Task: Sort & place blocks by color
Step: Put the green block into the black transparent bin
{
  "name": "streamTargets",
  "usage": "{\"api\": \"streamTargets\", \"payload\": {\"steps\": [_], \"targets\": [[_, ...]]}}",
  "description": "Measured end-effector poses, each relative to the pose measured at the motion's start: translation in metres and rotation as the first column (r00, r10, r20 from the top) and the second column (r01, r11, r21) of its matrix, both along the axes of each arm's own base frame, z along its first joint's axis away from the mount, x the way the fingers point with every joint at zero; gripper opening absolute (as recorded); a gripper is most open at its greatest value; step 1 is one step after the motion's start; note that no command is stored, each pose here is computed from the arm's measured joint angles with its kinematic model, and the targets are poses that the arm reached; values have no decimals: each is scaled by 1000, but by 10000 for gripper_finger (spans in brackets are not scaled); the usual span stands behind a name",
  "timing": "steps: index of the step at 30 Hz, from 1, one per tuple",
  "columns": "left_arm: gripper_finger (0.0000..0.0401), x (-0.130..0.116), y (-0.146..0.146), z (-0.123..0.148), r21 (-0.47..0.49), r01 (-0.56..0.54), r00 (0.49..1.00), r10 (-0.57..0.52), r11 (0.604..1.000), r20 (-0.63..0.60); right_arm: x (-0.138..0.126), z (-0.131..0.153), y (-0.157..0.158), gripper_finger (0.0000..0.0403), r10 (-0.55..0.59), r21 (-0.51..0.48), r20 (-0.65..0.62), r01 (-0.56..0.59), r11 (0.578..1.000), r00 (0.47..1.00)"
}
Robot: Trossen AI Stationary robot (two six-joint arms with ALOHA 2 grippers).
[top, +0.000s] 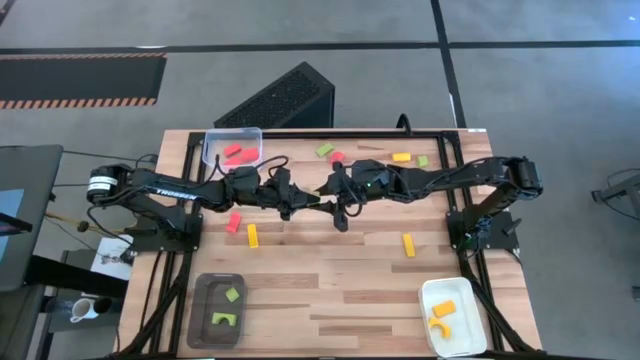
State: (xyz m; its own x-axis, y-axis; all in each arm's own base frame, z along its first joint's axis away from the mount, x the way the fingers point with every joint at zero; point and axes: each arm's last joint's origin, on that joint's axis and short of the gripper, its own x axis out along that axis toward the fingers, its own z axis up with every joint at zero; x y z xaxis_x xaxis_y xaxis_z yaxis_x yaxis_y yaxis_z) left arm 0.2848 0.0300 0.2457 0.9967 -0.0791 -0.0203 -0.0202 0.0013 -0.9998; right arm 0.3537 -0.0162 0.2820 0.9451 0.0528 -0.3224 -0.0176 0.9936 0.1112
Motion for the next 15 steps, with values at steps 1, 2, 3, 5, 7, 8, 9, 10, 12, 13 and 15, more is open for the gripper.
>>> {"api": "streamTargets", "payload": {"steps": [1, 2, 3, 5, 7, 8, 9, 10, 12, 13, 15], "targets": [[98, 0, 0, 1, 1, 0, 1000, 0, 1000, 5, 0, -1, 0, 194, -4, 14, -6, 4, 1000, 1000], [98, 0, 0, 1, 2, -1, 1000, 1, 1000, 5, 0, -1, 0, 202, -6, 25, -8, 6, 1000, 1000], [98, 0, 0, 1, 2, -3, 1000, 3, 1000, 5, 0, -1, 0, 210, -6, 30, -9, 6, 1000, 1000], [98, 0, 2, 1, 4, -4, 1000, 4, 1000, 5, 0, -1, 0, 224, -6, 31, -8, 6, 1000, 1000], [98, -1, 6, 1, 27, 5, 1000, -5, 1000, 5, -3, 1, 0, 236, -7, 31, -19, 8, 999, 1000], [98, -1, 8, 1, 46, 12, 1000, -12, 999, 7, -5, 2, -1, 241, -11, 31, -25, 11, 999, 1000], [98, -2, 11, 1, 63, 19, 1000, -19, 998, 9, -8, 5, -2, 243, -15, 33, -30, 16, 999, 999], [99, -3, 14, 1, 73, 25, 1000, -26, 997, 7, -12, 7, -3, 245, -18, 35, -44, 20, 999, 999], [102, -7, 18, 3, 102, 32, 999, -32, 994, -1, -22, 14, -4, 246, -24, 37, -72, 27, 999, 997], [102, -9, 19, 4, 114, 38, 999, -37, 993, -13, -28, 17, -6, 246, -28, 38, -86, 31, 999, 996], [101, -16, 20, 8, 142, 62, 998, -57, 988, -39, -40, 25, -7, 245, -34, 39, -111, 39, 998, 993]]}}
